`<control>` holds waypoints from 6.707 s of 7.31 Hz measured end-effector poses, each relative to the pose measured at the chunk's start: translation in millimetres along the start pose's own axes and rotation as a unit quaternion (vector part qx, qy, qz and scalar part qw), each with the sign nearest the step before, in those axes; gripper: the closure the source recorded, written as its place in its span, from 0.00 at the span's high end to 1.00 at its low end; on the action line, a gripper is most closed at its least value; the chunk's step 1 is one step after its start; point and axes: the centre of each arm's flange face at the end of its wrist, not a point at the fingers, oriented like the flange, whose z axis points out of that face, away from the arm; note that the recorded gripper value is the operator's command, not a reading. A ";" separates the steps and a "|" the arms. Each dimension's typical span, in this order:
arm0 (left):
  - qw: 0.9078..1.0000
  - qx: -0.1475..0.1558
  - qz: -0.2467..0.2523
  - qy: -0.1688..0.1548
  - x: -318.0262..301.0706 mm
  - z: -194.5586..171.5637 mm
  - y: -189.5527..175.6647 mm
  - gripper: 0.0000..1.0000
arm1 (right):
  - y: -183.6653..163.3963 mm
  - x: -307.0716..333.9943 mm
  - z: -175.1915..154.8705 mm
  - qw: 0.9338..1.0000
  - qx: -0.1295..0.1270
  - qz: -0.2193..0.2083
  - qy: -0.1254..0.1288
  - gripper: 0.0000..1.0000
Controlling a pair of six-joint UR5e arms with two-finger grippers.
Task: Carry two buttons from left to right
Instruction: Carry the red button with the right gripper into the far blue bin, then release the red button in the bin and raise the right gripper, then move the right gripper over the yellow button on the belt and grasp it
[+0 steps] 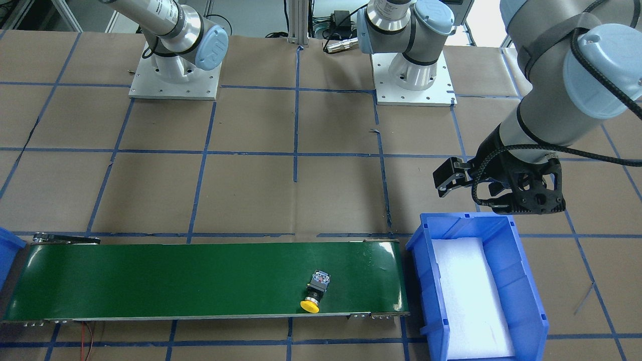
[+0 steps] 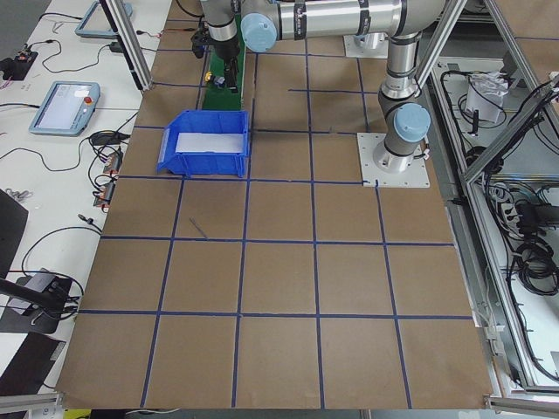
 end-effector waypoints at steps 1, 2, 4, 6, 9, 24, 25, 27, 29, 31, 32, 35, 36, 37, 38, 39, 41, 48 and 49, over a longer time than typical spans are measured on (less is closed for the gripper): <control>1.000 -0.001 -0.004 -0.007 -1.4 0.4 0.5 1.00 | -3.3 4.4 10.9 1.000 0.002 0.003 -0.001 0.07; 1.000 -0.002 -0.007 -0.010 -2.1 0.6 0.8 1.00 | -5.6 7.4 17.8 1.000 0.005 0.006 0.000 0.07; 1.000 -0.002 -0.009 -0.009 -2.3 0.9 0.8 1.00 | -8.8 10.3 28.3 1.000 0.005 0.010 -0.003 0.07; 1.000 -0.002 -0.010 -0.007 -2.4 1.1 0.5 1.00 | -14.8 13.9 43.1 1.000 0.005 0.012 -0.004 0.07; 1.000 -0.002 -0.010 -0.006 -2.3 1.3 0.4 1.00 | -23.2 20.2 65.0 1.000 0.006 0.011 -0.001 0.07; 1.000 -0.003 -0.009 -0.008 -5.7 3.1 -0.8 1.00 | -38.7 -37.6 -54.1 0.995 0.075 0.001 0.061 0.80; 1.000 -0.003 -0.009 -0.008 -5.7 3.1 -0.9 1.00 | -63.5 -71.4 -70.4 0.995 0.081 -0.014 0.060 0.83; 1.000 -0.003 -0.009 -0.008 -5.6 3.0 -0.8 1.00 | -119.3 -145.9 -83.2 0.995 0.091 0.019 0.046 0.96; 1.000 -0.004 -0.009 -0.008 -5.6 3.8 -1.3 1.00 | -158.8 -215.3 -72.9 0.991 0.081 0.105 0.017 0.97; 1.000 -0.006 -0.008 -0.007 -4.7 7.2 -3.5 1.00 | -175.9 -267.9 -57.9 0.972 0.061 0.225 -0.004 0.99; 1.000 -0.008 -0.007 -0.006 -3.0 8.5 -3.9 1.00 | -183.3 -294.4 -54.7 0.966 0.057 0.252 -0.009 0.98; 1.000 0.003 -0.007 -0.008 -1.7 -1.4 -4.3 1.00 | -207.8 -360.6 -53.1 0.963 0.071 0.261 -0.006 0.98; 1.000 0.010 -0.007 -0.009 -1.5 -8.1 -1.7 1.00 | -215.7 -377.4 -48.7 0.962 0.087 0.258 -0.001 0.98; 1.000 0.015 -0.006 -0.011 -0.3 -14.1 1.9 1.00 | -222.5 -394.0 -39.8 0.960 0.102 0.261 0.001 0.98; 1.000 0.018 -0.005 -0.014 0.9 -18.9 6.5 1.00 | -228.4 -408.6 -28.3 0.956 0.109 0.273 -0.001 0.98; 1.000 0.021 -0.004 -0.021 1.2 -22.7 12.3 1.00 | -235.8 -423.4 -17.1 0.951 0.110 0.289 -0.004 0.98; 0.999 0.024 -0.010 -0.026 4.3 -27.4 19.5 1.00 | -253.7 -446.8 3.8 0.945 0.115 0.305 -0.008 0.97; 0.999 0.028 -0.016 -0.028 7.7 -30.9 23.3 1.00 | -279.2 -462.3 30.0 0.946 0.115 0.302 -0.013 0.95; 0.999 0.028 -0.016 -0.027 7.8 -31.0 23.2 1.00 | -279.9 -462.3 33.4 0.947 0.113 0.301 -0.013 0.95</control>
